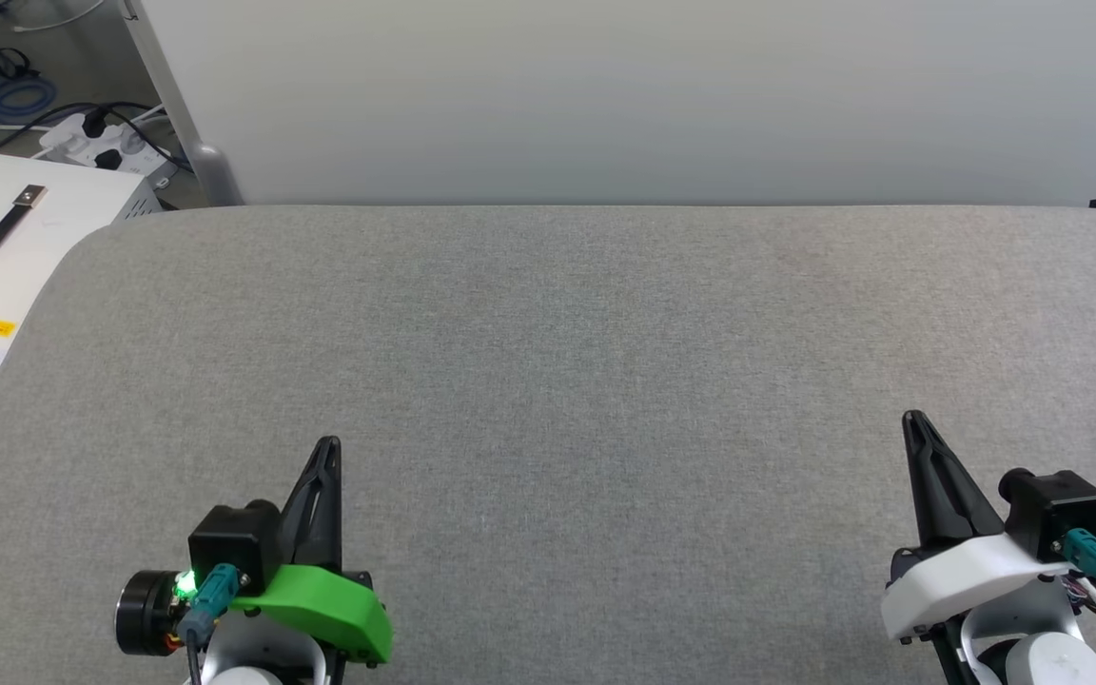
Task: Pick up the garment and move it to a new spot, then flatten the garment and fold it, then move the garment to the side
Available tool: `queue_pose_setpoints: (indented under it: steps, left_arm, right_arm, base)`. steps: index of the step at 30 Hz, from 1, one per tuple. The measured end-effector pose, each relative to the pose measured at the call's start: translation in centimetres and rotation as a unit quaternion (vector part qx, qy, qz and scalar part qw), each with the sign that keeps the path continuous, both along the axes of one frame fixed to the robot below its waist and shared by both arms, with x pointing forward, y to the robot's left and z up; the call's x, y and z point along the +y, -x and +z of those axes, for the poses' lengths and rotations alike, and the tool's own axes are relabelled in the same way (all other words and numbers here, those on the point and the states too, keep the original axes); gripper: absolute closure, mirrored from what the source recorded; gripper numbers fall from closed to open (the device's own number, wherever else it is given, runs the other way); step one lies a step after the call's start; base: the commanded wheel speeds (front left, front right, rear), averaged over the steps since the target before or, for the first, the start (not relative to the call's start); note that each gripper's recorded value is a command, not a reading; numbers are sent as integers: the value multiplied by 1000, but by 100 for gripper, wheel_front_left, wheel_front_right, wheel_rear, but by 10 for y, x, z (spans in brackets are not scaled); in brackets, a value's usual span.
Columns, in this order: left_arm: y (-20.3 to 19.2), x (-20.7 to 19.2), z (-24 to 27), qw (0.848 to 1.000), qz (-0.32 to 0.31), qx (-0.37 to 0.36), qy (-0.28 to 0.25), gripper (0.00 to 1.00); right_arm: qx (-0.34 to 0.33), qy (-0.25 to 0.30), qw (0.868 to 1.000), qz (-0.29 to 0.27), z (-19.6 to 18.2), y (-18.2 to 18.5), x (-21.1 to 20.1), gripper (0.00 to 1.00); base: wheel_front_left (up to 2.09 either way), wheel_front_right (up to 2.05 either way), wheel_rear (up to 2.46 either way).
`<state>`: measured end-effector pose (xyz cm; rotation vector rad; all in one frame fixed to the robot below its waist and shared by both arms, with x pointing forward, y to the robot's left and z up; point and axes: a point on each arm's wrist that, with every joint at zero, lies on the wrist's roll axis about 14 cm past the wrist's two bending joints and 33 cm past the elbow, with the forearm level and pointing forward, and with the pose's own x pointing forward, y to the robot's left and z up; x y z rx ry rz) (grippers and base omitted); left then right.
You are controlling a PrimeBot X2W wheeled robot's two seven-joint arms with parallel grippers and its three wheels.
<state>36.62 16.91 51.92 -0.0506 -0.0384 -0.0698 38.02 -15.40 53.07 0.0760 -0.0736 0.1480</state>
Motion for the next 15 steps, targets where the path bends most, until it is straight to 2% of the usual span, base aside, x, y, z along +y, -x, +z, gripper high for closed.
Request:
queue_pose_setpoints:
  steps: [15]
  left_arm:
    - [-1,2,1,1000,7,7,-12,100]
  right_arm:
    - [7,17,1000,-2,0,1,-1,100]
  base:
    - [0,0,0]
